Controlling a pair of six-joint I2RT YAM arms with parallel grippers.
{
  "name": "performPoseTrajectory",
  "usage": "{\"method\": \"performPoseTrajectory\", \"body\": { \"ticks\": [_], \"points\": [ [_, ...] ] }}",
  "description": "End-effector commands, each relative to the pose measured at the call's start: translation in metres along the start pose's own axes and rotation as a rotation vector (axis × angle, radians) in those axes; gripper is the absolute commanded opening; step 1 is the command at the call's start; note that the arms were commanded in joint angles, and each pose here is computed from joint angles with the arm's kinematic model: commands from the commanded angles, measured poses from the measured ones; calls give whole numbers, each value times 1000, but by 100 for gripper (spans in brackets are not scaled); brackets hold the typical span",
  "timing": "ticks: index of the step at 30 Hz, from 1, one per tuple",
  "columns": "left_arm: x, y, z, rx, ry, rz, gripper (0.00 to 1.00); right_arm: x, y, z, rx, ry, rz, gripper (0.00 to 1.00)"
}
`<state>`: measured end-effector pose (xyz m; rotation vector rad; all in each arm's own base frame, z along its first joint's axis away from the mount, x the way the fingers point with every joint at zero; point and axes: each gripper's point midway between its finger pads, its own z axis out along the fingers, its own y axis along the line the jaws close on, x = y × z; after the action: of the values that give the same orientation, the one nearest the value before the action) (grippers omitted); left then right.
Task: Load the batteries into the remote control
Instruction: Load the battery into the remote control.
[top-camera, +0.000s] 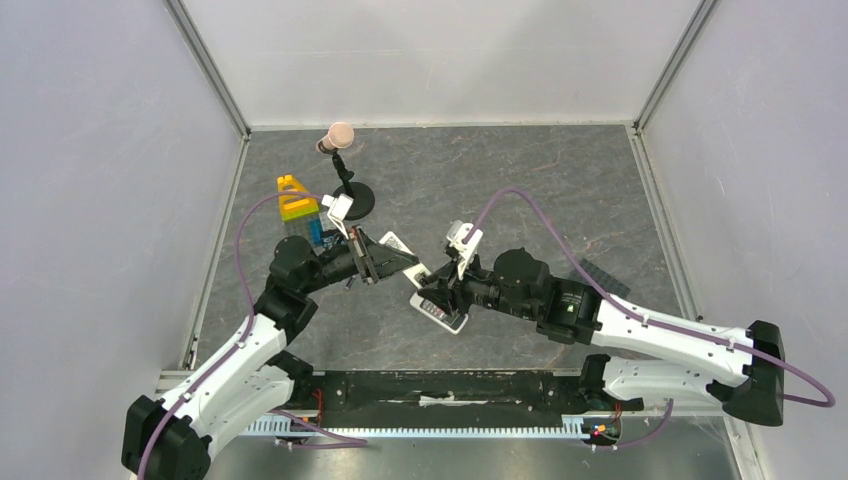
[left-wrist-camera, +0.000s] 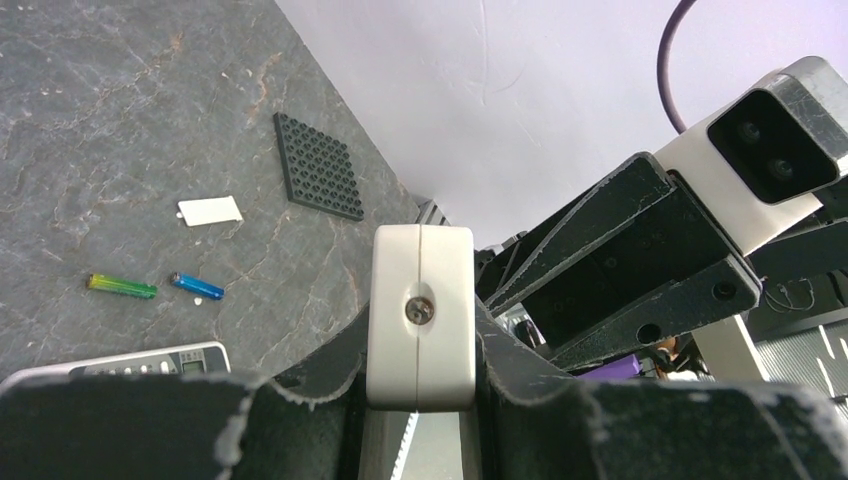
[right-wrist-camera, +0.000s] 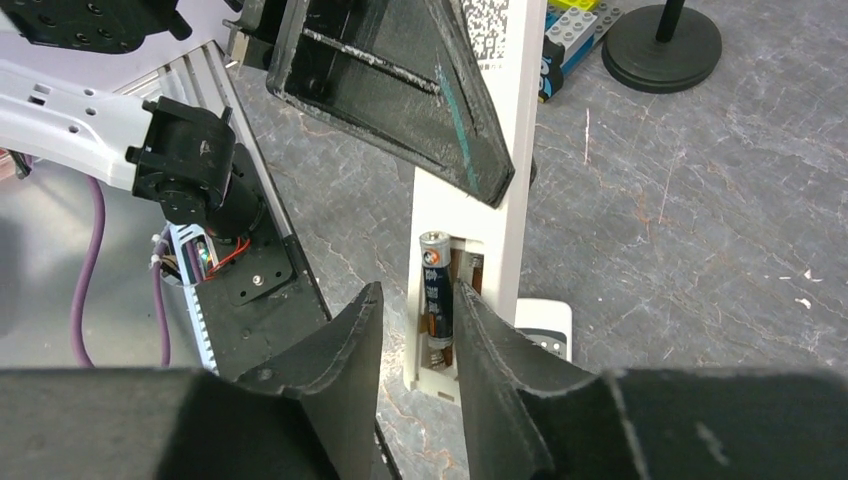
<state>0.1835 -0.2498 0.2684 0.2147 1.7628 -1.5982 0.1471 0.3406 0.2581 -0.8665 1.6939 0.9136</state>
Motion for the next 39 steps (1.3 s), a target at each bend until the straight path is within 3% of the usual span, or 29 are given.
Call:
{"method": "performPoseTrajectory", "body": {
  "ticks": [1, 4, 9, 15, 19, 24, 39],
  "points": [
    [-18, -22, 0, 71, -63, 42, 2, -38, 9, -15, -19, -85, 34, 37],
    [-18, -21, 0, 68, -66, 42, 2, -49, 11, -23, -19, -112, 62, 48],
    [-22, -24, 0, 72, -84, 41, 2, -65, 6, -38, 23, -160, 143, 74],
    [-30, -32, -2, 88, -126, 41, 2, -74, -2, -41, 98, -207, 401, 94],
    [-35, -36, -4, 89, -159, 42, 2, -59, -14, -35, 194, -204, 617, 98],
    [-42, -40, -7, 92, -193, 32, 2, -56, -13, -31, 154, -289, 804, 98],
    [-42, -42, -9, 100, -201, 15, 2, -53, -5, -2, 94, -311, 955, 95]
  ]
}}
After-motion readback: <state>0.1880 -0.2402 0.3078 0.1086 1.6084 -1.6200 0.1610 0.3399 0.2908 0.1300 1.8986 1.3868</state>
